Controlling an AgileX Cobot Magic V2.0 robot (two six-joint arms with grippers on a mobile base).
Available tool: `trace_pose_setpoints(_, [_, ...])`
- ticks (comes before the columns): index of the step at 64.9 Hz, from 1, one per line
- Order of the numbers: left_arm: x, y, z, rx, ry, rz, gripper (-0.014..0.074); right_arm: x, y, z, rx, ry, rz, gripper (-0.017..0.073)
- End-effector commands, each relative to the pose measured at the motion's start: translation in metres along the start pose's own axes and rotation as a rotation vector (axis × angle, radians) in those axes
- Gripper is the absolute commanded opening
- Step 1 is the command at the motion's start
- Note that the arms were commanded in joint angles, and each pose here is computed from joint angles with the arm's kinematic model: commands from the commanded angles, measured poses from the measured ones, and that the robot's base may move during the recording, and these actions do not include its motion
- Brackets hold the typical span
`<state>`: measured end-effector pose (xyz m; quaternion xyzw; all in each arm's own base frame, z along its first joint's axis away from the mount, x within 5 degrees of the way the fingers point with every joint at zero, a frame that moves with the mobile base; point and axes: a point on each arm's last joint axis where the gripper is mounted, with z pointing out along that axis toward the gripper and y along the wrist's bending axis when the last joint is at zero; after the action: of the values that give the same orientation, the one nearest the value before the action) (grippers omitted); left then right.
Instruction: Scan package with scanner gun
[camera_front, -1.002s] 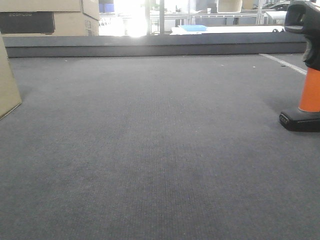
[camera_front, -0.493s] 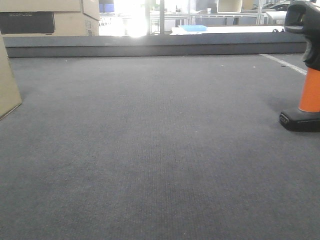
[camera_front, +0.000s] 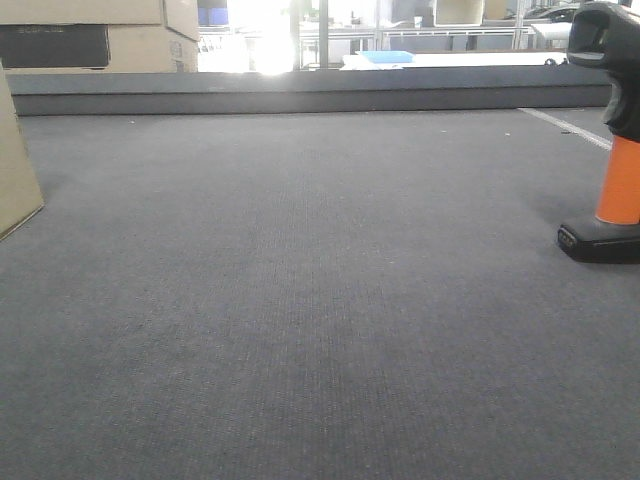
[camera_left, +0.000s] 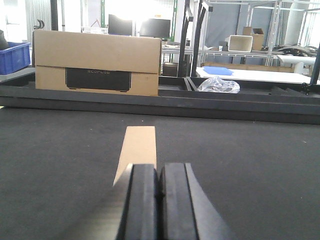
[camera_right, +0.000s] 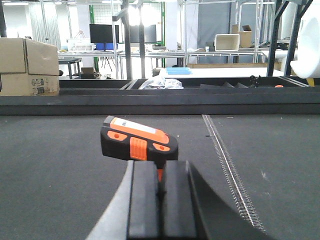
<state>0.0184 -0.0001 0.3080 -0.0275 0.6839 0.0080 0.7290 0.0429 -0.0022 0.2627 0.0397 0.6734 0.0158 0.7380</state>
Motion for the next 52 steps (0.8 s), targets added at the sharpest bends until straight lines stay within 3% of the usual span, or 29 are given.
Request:
trace_pose_setpoints(1, [-0.0024,-0.0001,-0.0018,0.002,-0.016,-0.011,-0.0111,-0.0041,0.0003,-0.0013,-0.002,-0.027,-0.013,-0.0162])
trace_pose_setpoints(52, [-0.0024,-0.0001,-0.0018,0.002,-0.016,-0.011,-0.0111,-0.0038,0.0003,-0.0011,-0.003,-0.030,-0.013,-0.0162])
